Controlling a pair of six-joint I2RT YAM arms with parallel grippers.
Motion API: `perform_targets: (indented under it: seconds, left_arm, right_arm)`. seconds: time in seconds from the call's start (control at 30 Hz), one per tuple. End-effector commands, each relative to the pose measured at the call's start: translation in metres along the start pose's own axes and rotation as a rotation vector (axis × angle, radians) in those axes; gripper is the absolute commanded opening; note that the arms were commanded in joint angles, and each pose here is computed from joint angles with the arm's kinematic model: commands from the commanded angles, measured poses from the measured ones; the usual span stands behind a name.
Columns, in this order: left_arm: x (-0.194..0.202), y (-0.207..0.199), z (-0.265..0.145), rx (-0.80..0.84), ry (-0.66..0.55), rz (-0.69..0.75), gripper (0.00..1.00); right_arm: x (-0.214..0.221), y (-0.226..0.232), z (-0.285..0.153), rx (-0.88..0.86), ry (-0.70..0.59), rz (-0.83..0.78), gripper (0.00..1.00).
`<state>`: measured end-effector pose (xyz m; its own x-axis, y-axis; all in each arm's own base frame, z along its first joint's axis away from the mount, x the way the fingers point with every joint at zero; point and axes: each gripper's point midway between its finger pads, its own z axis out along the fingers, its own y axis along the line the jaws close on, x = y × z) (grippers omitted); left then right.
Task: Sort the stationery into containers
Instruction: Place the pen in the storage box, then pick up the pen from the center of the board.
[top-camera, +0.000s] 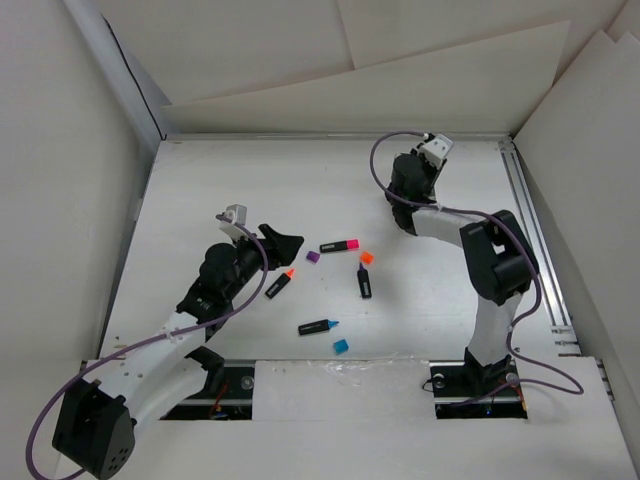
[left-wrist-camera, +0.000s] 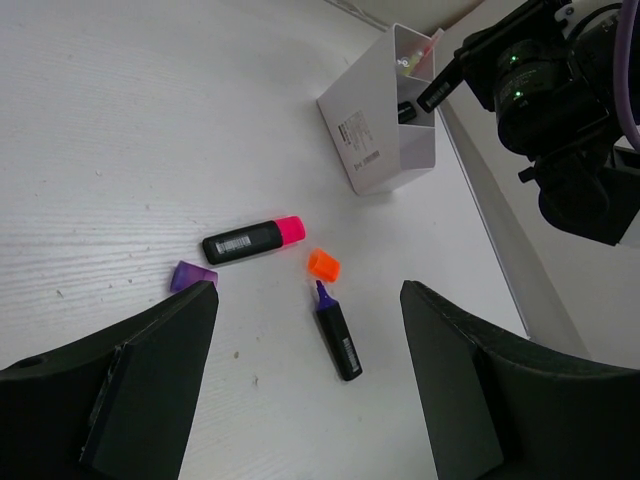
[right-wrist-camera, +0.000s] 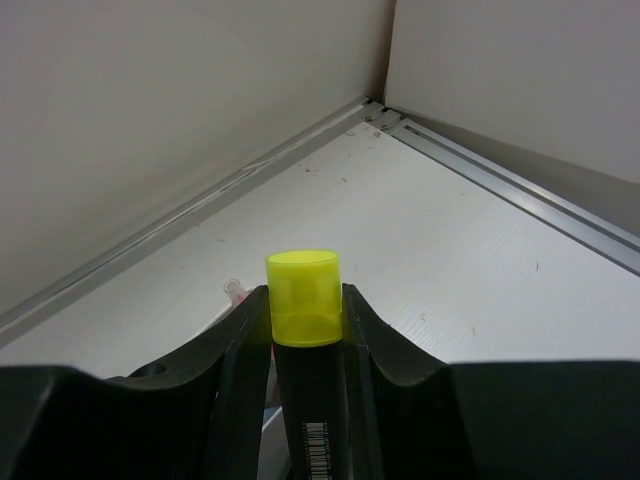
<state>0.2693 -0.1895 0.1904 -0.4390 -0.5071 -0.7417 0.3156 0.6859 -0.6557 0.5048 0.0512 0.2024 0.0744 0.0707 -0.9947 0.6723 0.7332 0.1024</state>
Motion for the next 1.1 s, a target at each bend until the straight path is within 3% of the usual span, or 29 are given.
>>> perform_targets:
  seconds: [0.0, 0.3, 0.53, 0.6, 0.7, 0.77, 0.83, 0.87, 0.9, 1.0, 1.03, 1.07]
  left_arm:
    - [-0.015, -0.01, -0.001, 0.032, -0.051, 0.016, 0.71]
    - [-0.014, -0.011, -0.001, 0.039, -0.045, 0.016, 0.71]
    - [-0.013, -0.008, 0.0, 0.026, -0.044, 0.015, 0.71]
    - [-0.011, -0.006, 0.002, 0.02, -0.037, 0.015, 0.71]
    - [-0.011, -0.006, 0.002, 0.02, -0.037, 0.015, 0.71]
    - [-0.011, -0.006, 0.002, 0.02, -0.037, 0.015, 0.71]
    - [-0.015, -0.007, 0.0, 0.022, -0.052, 0.015, 0.71]
    - [-0.017, -0.01, -0.001, 0.028, -0.061, 0.016, 0.71]
    - [-0.017, -0.006, -0.001, 0.011, -0.059, 0.015, 0.71]
    - [-0.028, -0.008, -0.008, 0.005, -0.105, 0.015, 0.71]
    - [-0.029, -0.01, -0.012, 0.014, -0.117, 0.015, 0.71]
    - [-0.031, -0.008, -0.014, 0.005, -0.125, 0.014, 0.71]
  right_arm:
    - [-0.018, 0.005, -0.003, 0.027, -0.032, 0.053, 0.33]
    - [-0.019, 0.003, -0.004, 0.027, -0.032, 0.053, 0.53]
    - [-0.031, -0.001, -0.015, 0.017, -0.037, 0.071, 0.54]
    - [-0.048, -0.004, -0.03, -0.011, -0.044, 0.102, 0.49]
    - [-0.068, 0.008, -0.061, -0.168, -0.014, 0.072, 0.43]
    - [-0.066, 0.026, -0.083, -0.308, 0.042, 0.047, 0.34]
    - [-0.052, 0.061, -0.129, -0.638, 0.15, -0.052, 0.21]
    - [-0.046, 0.071, -0.145, -0.756, 0.19, -0.077, 0.19]
    - [-0.038, 0.092, -0.185, -0.99, 0.255, -0.093, 0.16]
    - [-0.014, 0.097, -0.233, -1.237, 0.385, -0.171, 0.13]
    - [-0.008, 0.1, -0.254, -1.334, 0.427, -0.201, 0.15]
    - [0.009, 0.1, -0.262, -1.352, 0.492, -0.265, 0.23]
